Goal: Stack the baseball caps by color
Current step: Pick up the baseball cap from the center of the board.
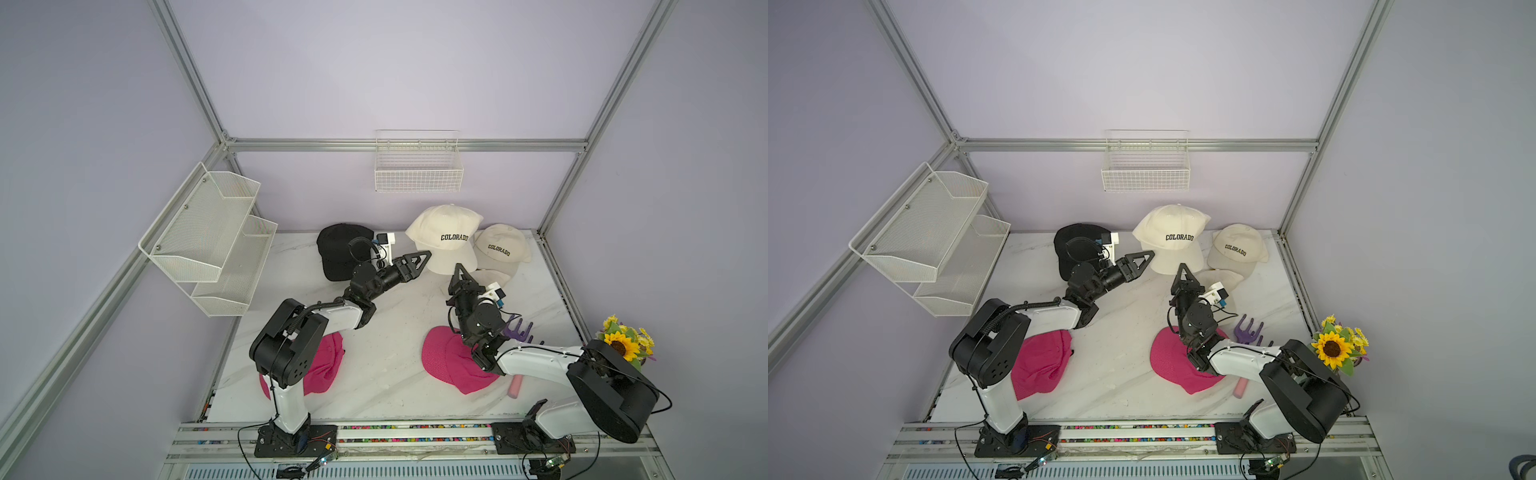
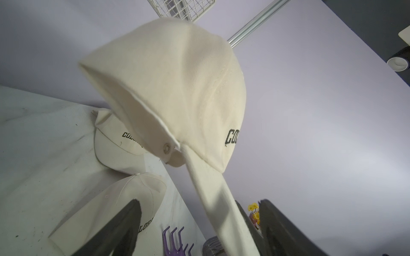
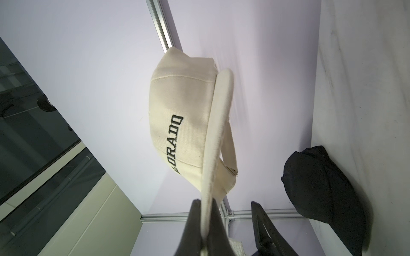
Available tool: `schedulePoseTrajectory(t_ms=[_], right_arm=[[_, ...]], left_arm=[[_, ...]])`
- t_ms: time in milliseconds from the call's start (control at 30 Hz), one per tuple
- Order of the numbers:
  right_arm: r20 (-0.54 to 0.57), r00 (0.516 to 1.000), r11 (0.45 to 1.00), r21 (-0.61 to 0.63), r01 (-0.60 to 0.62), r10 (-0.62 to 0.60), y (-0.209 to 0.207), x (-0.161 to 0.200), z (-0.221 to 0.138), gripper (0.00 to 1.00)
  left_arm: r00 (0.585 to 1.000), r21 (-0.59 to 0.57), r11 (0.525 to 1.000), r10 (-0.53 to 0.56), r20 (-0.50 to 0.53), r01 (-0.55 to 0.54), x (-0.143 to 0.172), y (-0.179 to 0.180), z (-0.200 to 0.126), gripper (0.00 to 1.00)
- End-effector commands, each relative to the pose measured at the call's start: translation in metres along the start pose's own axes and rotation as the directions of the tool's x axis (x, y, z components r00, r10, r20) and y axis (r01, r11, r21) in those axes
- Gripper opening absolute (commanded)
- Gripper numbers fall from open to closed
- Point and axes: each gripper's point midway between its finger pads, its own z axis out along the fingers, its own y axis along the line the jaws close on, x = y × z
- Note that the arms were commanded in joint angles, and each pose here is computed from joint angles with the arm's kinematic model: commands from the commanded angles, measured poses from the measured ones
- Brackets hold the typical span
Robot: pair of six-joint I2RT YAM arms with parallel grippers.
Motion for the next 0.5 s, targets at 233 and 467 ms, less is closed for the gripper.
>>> schedulePoseTrajectory(t_ms=[233,467], right_arm=[[-0.079,0.995,0.997,-0.049,0.065,-0.068,0.018,0.008,-0.016,0.0],[-0.088,0.955,0.959,-0.04,0.279,-0.282,0.011,0.007,-0.018,0.17]], left_arm=[[0.994,0.049,0.999,0.015,-0.109,-0.01,0.005,-0.011,0.019,0.32],[0.992,-0.059,0.995,0.071,-0.105,-0.078,0.006,-0.002,0.004,0.0]])
